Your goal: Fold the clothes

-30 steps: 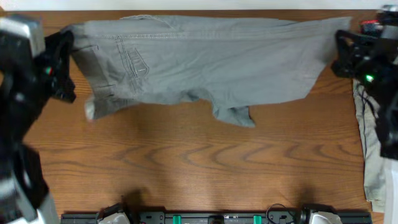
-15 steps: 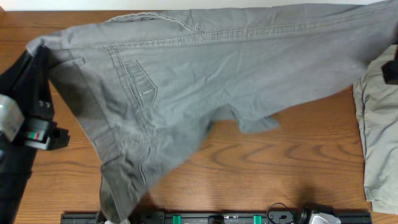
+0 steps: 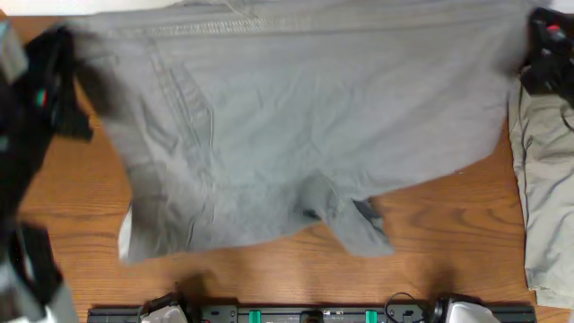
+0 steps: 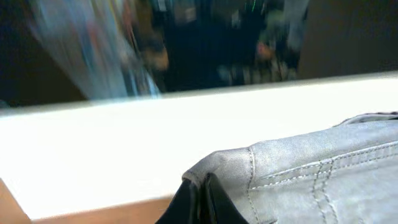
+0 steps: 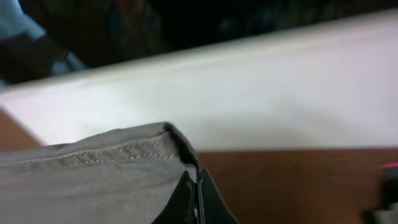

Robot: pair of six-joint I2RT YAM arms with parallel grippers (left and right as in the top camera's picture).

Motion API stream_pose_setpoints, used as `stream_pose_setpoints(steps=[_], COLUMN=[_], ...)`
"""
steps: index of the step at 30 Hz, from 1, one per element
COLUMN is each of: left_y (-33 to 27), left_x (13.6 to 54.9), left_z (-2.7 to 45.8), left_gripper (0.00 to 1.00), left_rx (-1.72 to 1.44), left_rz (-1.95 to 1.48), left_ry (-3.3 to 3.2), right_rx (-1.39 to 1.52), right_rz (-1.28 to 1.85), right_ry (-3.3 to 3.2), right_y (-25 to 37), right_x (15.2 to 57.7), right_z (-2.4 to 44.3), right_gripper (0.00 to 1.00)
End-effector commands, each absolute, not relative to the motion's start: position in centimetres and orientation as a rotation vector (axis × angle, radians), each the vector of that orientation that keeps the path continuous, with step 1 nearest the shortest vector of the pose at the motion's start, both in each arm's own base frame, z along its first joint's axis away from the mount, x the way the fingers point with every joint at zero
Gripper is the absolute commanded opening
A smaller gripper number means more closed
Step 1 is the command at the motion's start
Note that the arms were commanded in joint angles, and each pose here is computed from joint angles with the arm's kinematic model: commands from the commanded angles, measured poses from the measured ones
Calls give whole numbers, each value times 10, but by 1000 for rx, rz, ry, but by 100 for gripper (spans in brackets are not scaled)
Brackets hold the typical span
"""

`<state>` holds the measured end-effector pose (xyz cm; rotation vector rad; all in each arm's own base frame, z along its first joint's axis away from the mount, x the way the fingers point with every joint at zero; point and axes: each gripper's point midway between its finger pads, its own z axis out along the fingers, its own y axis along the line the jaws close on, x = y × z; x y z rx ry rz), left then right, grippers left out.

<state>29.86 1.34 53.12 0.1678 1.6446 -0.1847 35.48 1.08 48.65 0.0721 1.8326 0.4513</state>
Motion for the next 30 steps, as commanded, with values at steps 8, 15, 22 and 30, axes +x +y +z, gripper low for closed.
stream_pose_setpoints(steps=[8,15,22,30], left_y=[60,58,65,64], left_x=[495,567,583,580], left_z=[364,277,276,270], left_gripper=[6,6,6,6], left_rx=[72,-42,-79,-97], left_rz=[-348,-482,-493,-507], left_ry=[1964,2020,1962,1990], right_rx=[112,19,72,65], right_rz=[482,611,645,669], right_ry=[2067,2040,2083,2092], right_y=[8,30,28,31], right_x=[525,593,605,603], right_z=[332,259,224,223], right_gripper=[1,1,1,1])
